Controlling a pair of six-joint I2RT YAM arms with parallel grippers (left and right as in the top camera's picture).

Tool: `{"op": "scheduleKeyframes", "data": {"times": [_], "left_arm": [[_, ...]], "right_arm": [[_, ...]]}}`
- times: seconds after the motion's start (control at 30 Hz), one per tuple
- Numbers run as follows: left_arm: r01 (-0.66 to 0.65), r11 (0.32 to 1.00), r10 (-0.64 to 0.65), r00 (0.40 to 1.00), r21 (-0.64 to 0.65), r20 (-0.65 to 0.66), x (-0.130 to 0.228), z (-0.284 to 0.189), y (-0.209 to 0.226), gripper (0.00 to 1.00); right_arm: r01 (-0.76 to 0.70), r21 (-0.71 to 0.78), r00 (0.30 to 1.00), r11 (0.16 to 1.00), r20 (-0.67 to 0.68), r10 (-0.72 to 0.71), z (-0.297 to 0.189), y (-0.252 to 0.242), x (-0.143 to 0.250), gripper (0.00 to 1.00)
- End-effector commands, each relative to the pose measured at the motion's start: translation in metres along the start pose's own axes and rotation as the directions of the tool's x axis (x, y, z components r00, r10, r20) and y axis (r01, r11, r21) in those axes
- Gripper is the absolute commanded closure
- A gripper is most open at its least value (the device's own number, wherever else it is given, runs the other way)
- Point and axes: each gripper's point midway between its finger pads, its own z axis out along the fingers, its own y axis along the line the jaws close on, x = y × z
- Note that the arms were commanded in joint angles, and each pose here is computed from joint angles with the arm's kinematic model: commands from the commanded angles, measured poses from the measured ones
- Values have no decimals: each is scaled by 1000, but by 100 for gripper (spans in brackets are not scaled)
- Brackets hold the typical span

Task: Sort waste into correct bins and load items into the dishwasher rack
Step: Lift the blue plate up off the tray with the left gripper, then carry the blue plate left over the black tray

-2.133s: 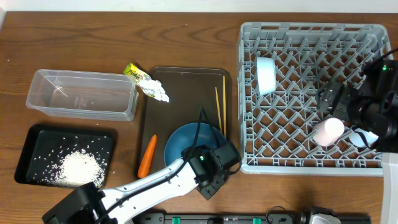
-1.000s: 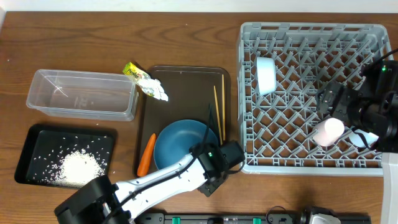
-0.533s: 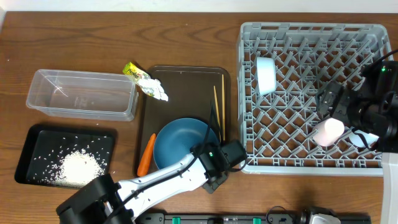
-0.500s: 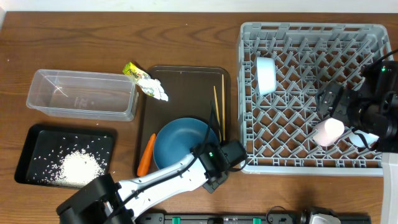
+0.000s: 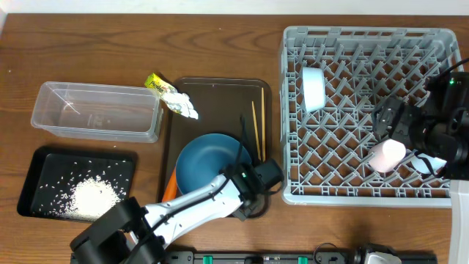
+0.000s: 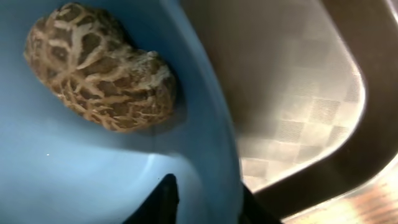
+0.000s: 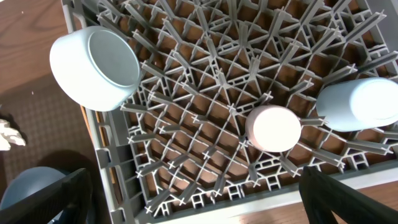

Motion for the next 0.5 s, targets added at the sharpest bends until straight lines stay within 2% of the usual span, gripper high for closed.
{"op": "scheduleKeyframes", "data": {"times": [0.0,0.03,0.13,0.3,0.47], "left_arm": [[32,999,-33,999,-33,-17,1,7,13,80],[37,999,-38,999,-34,-20,1,8,14,81],[43,998,-44,999,-35,-22,1,9,15,94],[44,998,-45,999,-36,-27,1,6,16,94],[45,998,-46,999,-34,-15,-7,-20,17,94]], "right_arm": [[-2,1,1000,1000,-1,2,0,1,0,1],[-2,1,1000,1000,-1,2,0,1,0,1],[-2,1,1000,1000,-1,2,0,1,0,1],[-1,-1,1000,1000,3,1,0,1,-1,1],[0,-3,1000,1000,12,1,0,2,-3,1]]}}
